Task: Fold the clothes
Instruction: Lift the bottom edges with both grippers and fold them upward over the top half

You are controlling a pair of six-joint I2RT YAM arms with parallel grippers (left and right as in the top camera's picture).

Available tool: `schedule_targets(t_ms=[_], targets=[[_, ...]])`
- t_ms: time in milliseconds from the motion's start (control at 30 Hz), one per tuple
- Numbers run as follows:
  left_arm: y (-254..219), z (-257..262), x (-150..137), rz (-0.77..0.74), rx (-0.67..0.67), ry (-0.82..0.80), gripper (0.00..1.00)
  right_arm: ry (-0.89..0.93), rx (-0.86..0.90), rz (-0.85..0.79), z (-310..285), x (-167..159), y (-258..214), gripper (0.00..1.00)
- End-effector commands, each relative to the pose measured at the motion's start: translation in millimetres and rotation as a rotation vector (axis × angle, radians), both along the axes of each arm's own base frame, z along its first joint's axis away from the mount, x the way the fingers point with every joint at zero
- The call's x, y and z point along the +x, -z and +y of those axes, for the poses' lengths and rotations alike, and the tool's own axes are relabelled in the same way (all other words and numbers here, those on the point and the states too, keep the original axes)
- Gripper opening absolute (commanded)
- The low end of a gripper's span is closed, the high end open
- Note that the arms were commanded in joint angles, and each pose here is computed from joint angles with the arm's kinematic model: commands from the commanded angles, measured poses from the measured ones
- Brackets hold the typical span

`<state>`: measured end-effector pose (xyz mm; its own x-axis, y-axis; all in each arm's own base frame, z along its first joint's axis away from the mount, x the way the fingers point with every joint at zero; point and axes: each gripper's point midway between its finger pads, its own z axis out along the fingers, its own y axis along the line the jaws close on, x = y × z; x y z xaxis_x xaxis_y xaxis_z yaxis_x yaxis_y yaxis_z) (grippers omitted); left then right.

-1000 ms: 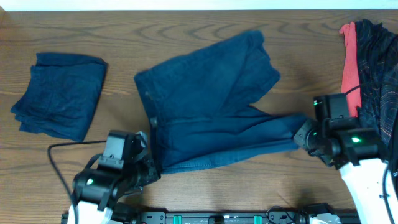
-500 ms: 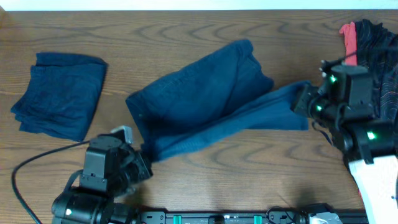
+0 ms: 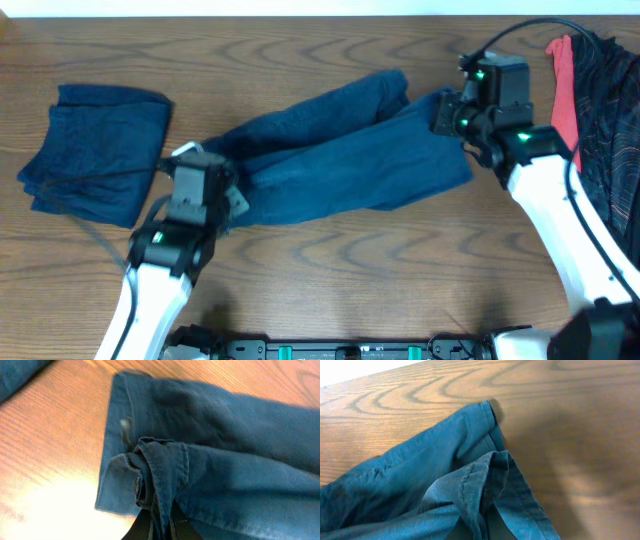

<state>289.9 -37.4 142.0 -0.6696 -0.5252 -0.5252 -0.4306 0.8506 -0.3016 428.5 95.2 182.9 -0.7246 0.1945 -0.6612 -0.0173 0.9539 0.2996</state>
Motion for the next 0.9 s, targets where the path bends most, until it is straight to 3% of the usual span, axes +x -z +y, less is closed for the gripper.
schedule_targets(t_ms=[0,200,400,500,533,633,700,767,867], targets=[[15,41,18,0.003,0.099,-0.194,0.06,0.032,-0.077,-0.033,-10,19,6,0.01],[35,46,65,-0.062,0.083,-0.232,0.06,0.020,-0.079,-0.016,-2,38,38,0.01],[55,42,89,-0.085,0.077,-0.233,0.07,-0.002,-0.078,-0.011,11,52,65,0.05],[62,41,97,-0.094,0.075,-0.233,0.08,-0.013,-0.066,-0.049,20,64,71,0.15],[64,41,101,-0.100,0.074,-0.234,0.14,-0.020,-0.059,-0.075,25,70,71,0.22],[63,45,112,-0.144,0.069,-0.251,0.17,-0.032,-0.041,-0.153,37,86,69,0.27],[54,50,123,-0.202,0.056,-0.270,0.28,-0.037,-0.028,-0.207,43,97,67,0.41],[43,55,132,-0.261,0.043,-0.285,0.39,-0.037,-0.023,-0.230,45,102,67,0.48],[38,54,136,-0.278,0.005,-0.263,0.39,-0.032,-0.032,-0.199,40,96,69,0.59]])
